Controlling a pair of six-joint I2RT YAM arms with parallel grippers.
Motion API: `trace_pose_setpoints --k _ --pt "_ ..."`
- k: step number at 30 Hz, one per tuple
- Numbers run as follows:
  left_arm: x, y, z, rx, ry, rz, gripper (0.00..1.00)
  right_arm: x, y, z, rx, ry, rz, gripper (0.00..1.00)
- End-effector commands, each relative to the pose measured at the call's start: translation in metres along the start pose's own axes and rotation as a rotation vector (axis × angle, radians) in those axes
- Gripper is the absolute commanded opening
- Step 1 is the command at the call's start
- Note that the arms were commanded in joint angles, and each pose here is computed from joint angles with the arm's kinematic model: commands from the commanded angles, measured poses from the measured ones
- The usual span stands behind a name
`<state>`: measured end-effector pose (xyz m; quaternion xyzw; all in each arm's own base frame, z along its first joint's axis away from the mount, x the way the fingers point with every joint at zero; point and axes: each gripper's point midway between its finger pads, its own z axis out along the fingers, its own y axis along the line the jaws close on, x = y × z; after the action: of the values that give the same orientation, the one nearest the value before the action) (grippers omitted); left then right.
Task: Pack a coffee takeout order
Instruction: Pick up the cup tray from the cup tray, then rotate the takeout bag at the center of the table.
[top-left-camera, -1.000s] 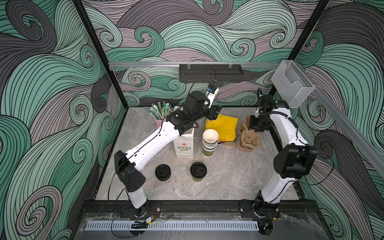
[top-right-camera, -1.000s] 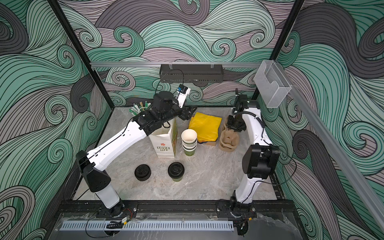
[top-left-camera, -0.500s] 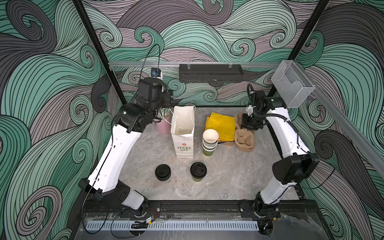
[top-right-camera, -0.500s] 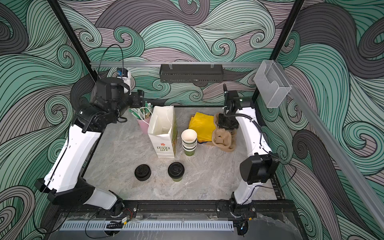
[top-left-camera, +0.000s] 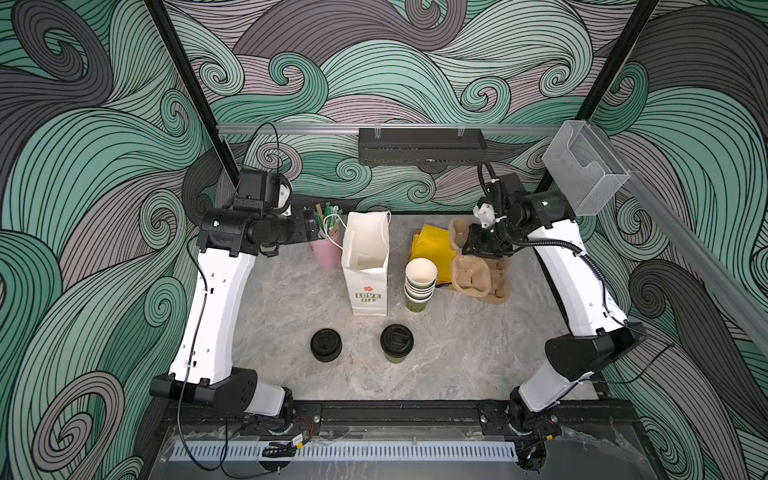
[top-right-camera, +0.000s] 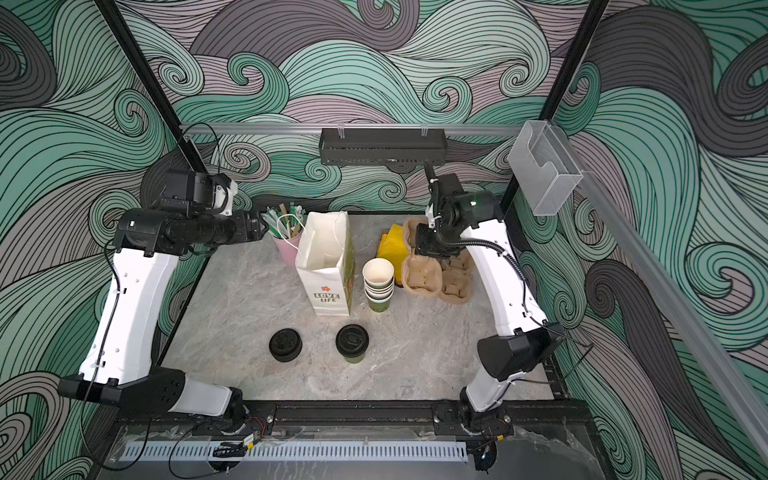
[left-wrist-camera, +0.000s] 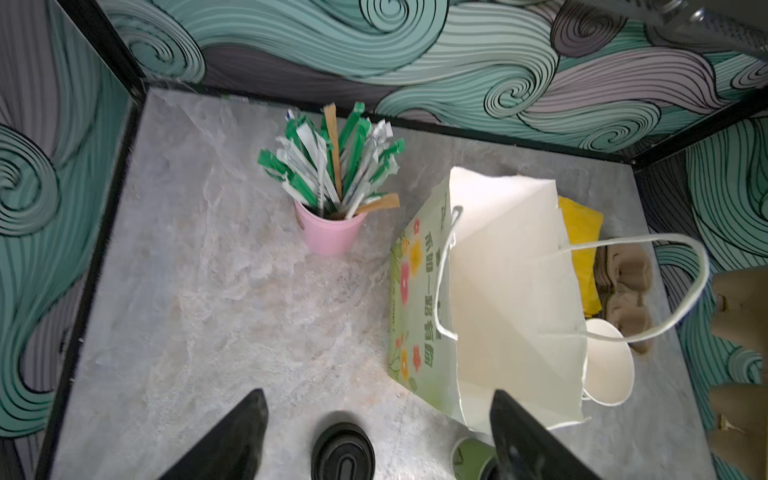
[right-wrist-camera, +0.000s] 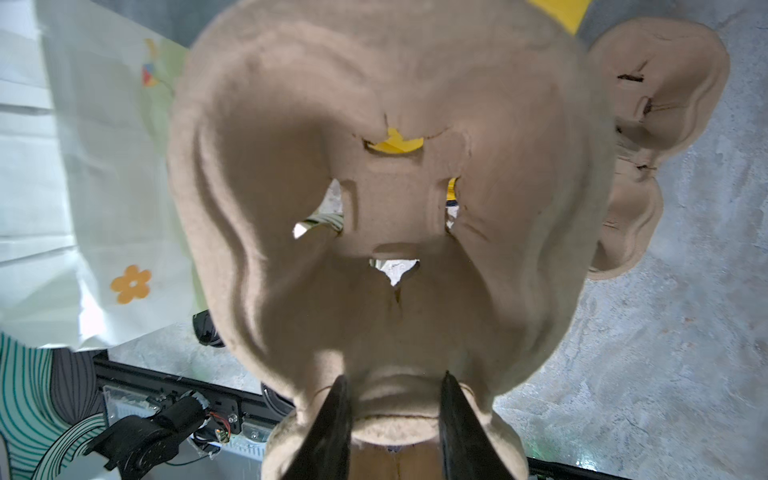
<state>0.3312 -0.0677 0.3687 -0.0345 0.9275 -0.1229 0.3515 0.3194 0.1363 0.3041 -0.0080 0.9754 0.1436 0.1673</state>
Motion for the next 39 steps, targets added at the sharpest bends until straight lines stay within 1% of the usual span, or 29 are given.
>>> trace_pose_setpoints --k 1,5,9,11,14,16,18,23,26,29,32,39 --pt "0.001 -0.020 -0.004 0.147 -0.023 -0.023 0.87 0.008 0.018 -0.017 -0.060 -0.009 0.021 0.31" --pt "0.010 -0.007 0.014 0.122 0.003 -0.061 0.87 0.010 0.041 -0.032 -0.137 -0.032 0.010 0.31" --pt "0.014 -0.009 0.026 0.160 -0.015 -0.057 0.85 0.010 0.062 -0.050 -0.214 -0.061 0.003 0.31" --pt "0.010 -0.010 0.029 0.178 -0.048 -0.058 0.84 0.009 0.072 -0.054 -0.241 -0.070 -0.005 0.30" --pt "0.000 -0.021 0.032 0.251 -0.091 -0.074 0.82 0.006 0.090 -0.057 -0.276 -0.075 -0.028 0.30" --pt "-0.005 -0.027 0.035 0.291 -0.102 -0.081 0.82 0.005 0.102 -0.057 -0.294 -0.075 -0.042 0.30" --pt "-0.009 -0.028 0.040 0.303 -0.104 -0.091 0.80 0.004 0.114 -0.057 -0.315 -0.075 -0.058 0.30" --pt "-0.010 -0.032 0.052 0.334 -0.089 -0.101 0.65 0.004 0.148 -0.053 -0.392 -0.066 -0.088 0.30" --pt "-0.004 -0.034 0.059 0.357 -0.064 -0.106 0.54 0.003 0.171 -0.049 -0.446 -0.061 -0.100 0.30" --pt "-0.001 -0.038 0.061 0.386 -0.054 -0.115 0.42 0.003 0.192 -0.042 -0.493 -0.049 -0.114 0.30" --pt "0.000 -0.042 0.061 0.420 -0.056 -0.142 0.33 0.004 0.208 -0.031 -0.516 -0.034 -0.129 0.30" --pt "0.000 -0.044 0.056 0.434 -0.075 -0.179 0.11 -0.005 0.241 -0.019 -0.568 -0.053 -0.141 0.27"
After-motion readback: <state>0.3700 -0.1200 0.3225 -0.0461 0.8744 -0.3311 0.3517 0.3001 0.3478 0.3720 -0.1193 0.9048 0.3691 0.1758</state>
